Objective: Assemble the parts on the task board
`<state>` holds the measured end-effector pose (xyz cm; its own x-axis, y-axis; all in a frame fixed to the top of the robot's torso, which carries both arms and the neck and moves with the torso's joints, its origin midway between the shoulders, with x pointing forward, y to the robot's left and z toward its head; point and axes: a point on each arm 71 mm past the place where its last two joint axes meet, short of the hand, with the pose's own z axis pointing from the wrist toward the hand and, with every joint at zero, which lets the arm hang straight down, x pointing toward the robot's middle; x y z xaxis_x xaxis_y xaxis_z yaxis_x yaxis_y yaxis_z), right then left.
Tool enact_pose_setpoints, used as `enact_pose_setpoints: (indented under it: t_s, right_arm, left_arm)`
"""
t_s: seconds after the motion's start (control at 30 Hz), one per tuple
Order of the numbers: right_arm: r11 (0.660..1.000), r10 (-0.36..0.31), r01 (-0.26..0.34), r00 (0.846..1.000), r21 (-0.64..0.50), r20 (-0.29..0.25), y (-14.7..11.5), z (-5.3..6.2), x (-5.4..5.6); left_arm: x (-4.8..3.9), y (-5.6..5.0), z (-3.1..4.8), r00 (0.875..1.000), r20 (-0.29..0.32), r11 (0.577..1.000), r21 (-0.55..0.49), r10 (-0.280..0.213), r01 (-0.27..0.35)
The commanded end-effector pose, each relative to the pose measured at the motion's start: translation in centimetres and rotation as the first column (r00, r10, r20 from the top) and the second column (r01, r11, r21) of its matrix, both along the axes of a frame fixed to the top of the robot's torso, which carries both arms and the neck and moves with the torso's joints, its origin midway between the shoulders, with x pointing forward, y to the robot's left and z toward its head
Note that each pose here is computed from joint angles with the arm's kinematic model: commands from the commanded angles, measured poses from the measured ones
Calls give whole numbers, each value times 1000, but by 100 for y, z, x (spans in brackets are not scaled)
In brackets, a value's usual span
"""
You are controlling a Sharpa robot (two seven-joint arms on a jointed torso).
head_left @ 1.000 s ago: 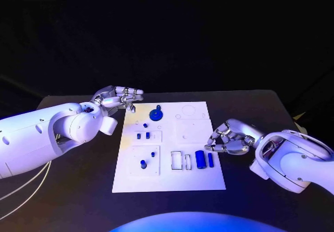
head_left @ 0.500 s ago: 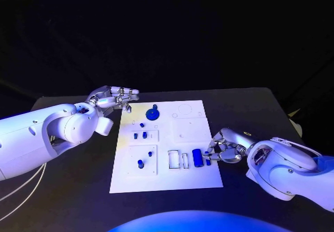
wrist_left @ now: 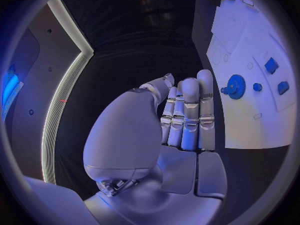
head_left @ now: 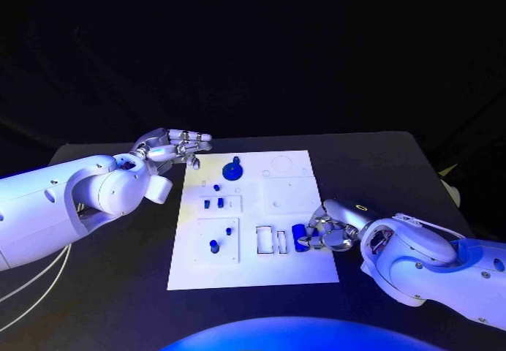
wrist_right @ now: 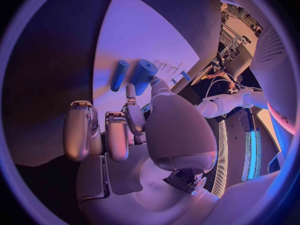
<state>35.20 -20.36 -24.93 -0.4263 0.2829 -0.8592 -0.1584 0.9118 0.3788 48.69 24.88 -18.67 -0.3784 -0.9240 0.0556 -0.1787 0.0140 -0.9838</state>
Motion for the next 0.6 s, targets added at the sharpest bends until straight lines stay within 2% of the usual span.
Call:
enact_pose_setpoints:
  t_s: [0.03,0.6]
  right_arm:
    - [1000,0,0,1000,-19,9,15,-19,13]
    - [999,10,-10,1000,-45,-19,106,-156,83]
  left_arm:
    - [-9,-18,9,1000,4,1000,-10,-18,18]
    - [-23,-14,6,1000,-7,999,-10,-30,30]
